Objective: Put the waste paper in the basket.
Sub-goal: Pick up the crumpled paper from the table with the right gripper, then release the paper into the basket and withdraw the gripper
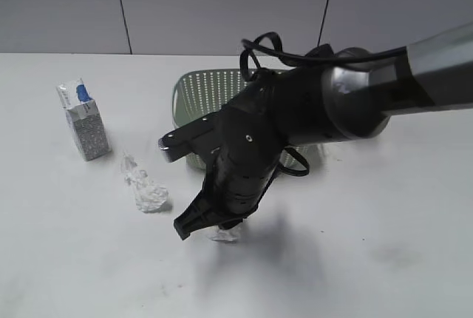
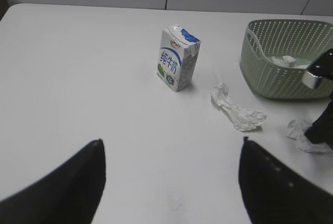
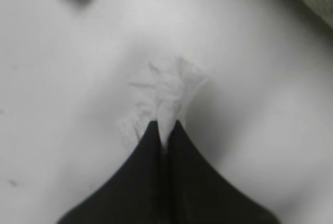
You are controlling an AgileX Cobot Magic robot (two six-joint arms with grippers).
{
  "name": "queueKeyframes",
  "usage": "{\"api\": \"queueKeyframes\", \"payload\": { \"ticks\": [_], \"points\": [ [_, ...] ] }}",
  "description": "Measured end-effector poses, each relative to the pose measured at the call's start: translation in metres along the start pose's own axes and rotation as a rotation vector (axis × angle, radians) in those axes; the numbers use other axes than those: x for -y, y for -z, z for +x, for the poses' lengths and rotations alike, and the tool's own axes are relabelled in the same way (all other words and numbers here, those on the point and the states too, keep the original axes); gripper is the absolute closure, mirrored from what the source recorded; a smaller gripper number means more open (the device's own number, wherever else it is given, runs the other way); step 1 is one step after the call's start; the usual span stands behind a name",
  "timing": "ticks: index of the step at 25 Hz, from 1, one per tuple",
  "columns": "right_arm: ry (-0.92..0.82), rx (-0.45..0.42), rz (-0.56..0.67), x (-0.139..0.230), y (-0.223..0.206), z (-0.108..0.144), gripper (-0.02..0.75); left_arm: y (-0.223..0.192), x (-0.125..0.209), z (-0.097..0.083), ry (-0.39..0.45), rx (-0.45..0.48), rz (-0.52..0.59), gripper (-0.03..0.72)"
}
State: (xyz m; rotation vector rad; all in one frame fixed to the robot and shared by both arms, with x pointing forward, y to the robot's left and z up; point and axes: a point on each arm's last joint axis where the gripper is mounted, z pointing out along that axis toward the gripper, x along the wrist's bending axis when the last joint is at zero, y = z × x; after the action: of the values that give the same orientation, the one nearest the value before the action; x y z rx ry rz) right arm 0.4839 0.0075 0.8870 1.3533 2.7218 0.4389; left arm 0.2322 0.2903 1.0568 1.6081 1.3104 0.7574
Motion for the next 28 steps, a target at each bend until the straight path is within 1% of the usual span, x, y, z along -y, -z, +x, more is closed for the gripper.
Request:
{"api": "queueKeyframes", "payload": {
  "ticks": [4, 11, 15, 17, 20, 25, 28],
  "points": [
    [0.010, -0.009, -0.003, -0.001, 0.016, 0.001, 0.745, 0.000, 0.000, 0.000, 0.000, 0.000, 0.000, 0.097],
    [0.104, -0.039, -0.157, -0.013, 0.083, 0.003, 0.745, 0.000, 0.000, 0.000, 0.000, 0.000, 0.000, 0.097],
    [0.175, 0.000, -0.249, -0.020, 0.115, 0.000, 0.745, 0.000, 0.000, 0.000, 0.000, 0.000, 0.000, 0.097],
    [0.181, 0.015, -0.293, -0.027, 0.128, -0.005, 0.745, 0.000, 0.000, 0.000, 0.000, 0.000, 0.000, 0.097],
    [0.146, 0.030, -0.351, -0.041, 0.142, -0.018, 0.745, 0.000, 0.000, 0.000, 0.000, 0.000, 0.000, 0.097],
    [0.051, 0.065, -0.485, -0.062, 0.156, -0.059, 0.745, 0.000, 0.000, 0.000, 0.000, 0.000, 0.000, 0.097],
    [0.014, 0.082, -0.567, -0.071, 0.155, -0.079, 0.745, 0.000, 0.000, 0.000, 0.000, 0.000, 0.000, 0.097]
  ]
}}
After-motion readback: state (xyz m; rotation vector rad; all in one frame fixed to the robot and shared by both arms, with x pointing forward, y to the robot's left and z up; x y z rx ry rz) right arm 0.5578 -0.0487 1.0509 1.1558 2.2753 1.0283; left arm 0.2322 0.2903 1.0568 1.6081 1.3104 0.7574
